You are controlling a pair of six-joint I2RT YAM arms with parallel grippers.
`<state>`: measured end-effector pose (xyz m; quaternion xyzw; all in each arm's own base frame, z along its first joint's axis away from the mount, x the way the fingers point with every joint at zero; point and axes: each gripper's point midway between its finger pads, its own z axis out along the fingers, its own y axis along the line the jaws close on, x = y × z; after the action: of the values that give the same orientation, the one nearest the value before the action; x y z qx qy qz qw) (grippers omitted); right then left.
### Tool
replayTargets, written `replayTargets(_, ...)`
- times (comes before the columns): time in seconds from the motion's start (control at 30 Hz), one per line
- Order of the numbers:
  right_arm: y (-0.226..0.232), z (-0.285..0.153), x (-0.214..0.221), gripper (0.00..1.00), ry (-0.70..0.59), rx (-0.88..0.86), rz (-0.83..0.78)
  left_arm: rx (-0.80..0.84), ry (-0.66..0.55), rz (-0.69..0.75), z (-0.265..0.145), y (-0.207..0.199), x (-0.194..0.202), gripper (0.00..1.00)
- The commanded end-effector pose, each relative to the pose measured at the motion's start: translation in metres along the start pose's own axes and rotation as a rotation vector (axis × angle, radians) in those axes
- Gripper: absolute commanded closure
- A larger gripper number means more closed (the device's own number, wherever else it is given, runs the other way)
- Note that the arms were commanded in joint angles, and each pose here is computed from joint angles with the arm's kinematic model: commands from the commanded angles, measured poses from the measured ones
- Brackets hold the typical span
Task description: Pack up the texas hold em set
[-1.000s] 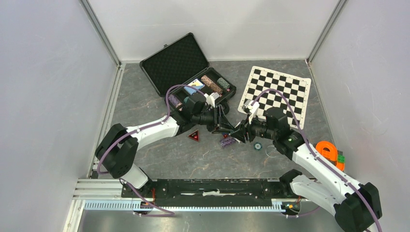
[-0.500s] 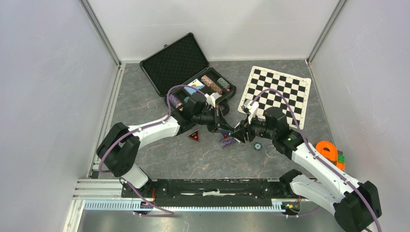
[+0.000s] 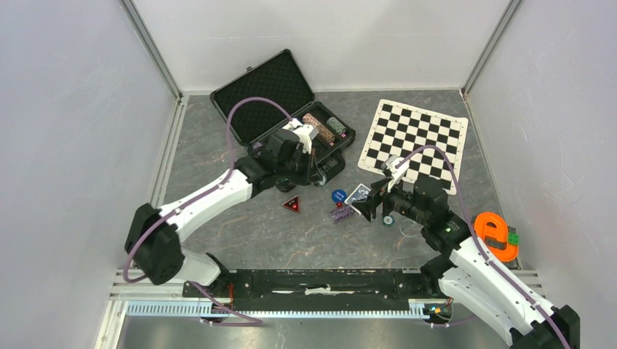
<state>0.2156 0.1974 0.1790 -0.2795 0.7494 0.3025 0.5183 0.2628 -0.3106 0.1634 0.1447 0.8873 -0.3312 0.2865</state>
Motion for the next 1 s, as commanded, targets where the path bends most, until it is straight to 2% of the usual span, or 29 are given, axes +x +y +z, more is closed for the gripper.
replayTargets(0.0,-0.009,-0.001,0.004,0.11,-0.028,0.062,0.033,-0.127,-0.166,0.43,-0.036,0.026,-0.032,0.98)
replayTargets(0.1,-0.006,0.0,0.006,0.11,-0.028,0.045,0.051,-0.236,-0.204,0.639,-0.046,0.052,-0.034,0.98)
replayTargets(0.2,-0.004,0.001,0.006,0.12,-0.023,0.037,0.058,-0.275,-0.163,0.796,-0.047,0.067,-0.028,0.98)
replayTargets(0.4,-0.002,0.003,0.005,0.12,-0.01,0.019,0.061,-0.204,-0.082,0.855,-0.029,0.066,-0.014,0.98)
replayTargets(0.97,-0.005,0.006,0.006,0.12,0.0,0.033,0.057,-0.372,0.006,0.888,-0.01,0.111,-0.019,0.98)
